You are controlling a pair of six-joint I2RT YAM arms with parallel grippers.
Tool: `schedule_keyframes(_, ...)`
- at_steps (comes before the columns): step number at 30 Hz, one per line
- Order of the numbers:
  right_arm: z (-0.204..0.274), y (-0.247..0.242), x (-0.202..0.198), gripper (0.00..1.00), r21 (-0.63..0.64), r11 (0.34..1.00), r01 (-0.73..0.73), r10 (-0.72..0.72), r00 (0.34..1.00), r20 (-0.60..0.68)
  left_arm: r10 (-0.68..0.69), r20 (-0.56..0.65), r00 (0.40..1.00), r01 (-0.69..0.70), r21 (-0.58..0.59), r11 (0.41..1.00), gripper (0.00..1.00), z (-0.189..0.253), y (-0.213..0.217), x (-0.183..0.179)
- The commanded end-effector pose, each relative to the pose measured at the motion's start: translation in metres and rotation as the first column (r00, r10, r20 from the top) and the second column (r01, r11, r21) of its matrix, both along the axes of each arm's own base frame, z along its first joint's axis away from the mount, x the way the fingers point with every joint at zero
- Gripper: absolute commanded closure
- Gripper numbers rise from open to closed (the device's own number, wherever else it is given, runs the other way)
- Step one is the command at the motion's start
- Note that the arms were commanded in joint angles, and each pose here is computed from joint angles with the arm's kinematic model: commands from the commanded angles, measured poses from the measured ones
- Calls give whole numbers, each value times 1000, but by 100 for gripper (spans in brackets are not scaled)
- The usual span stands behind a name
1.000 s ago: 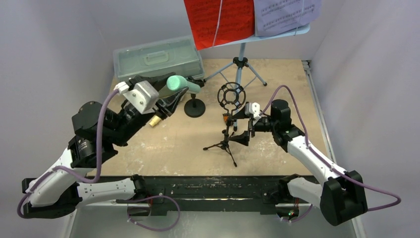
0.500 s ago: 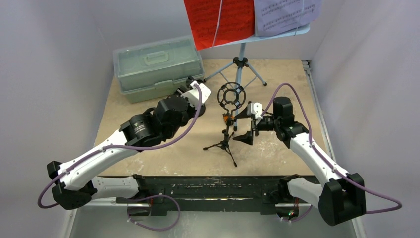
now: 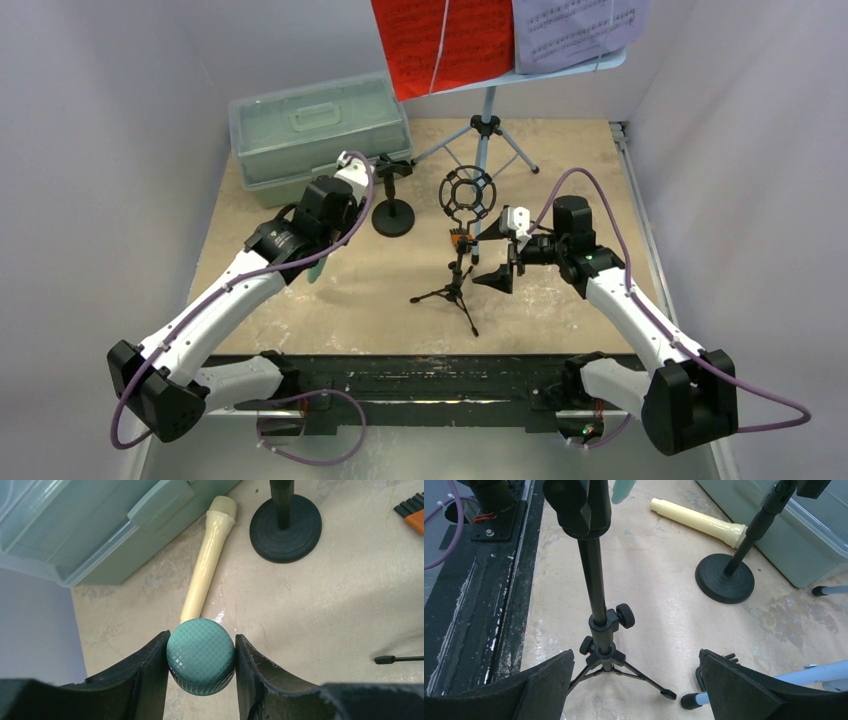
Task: Pack up the instrument practice props
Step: Remove the microphone from the microphone stand, then place the microphone at the center of the board.
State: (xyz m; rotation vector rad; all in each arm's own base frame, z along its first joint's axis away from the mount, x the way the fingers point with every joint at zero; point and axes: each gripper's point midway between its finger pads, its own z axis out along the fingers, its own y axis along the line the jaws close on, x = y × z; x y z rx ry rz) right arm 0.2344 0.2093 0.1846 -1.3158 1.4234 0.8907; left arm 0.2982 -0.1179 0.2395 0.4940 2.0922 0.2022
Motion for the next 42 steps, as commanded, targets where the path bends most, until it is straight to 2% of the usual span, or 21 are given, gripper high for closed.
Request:
schedule_keyframes(1, 21, 0, 7, 1, 9, 1000, 4, -5, 997, 73, 42, -9, 999, -43, -81, 996, 100, -9, 3, 11)
schedule_keyframes(7, 22, -1, 6, 1, 6, 1000, 2, -2, 997, 74, 90, -68, 994, -95, -76, 993, 100, -38, 10, 25)
schedule_keyframes(14, 22, -1, 4, 1, 9, 1000, -6, 6, 997, 71, 172, -49, 984, -175, -66, 982, 100, -57, 26, 52)
schedule_keyframes(17, 22, 0, 3, 1, 8, 1000, -13, 12, 998, 69, 191, -55, 980, -195, -72, 978, 93, -67, 28, 64)
schedule_keyframes(21, 22, 0, 3, 1, 6, 1000, -16, 16, 997, 70, 217, -73, 973, -224, -116, 968, 91, -82, 35, 82)
schedule_keyframes(26, 22, 0, 2, 1, 7, 1000, -21, 20, 997, 69, 182, -106, 977, -201, -206, 958, 90, -96, 30, 99)
schedule_keyframes(42, 20, 0, 1, 1, 7, 1000, -27, 27, 998, 58, 62, -254, 965, -140, -305, 942, 85, -151, -1, 130)
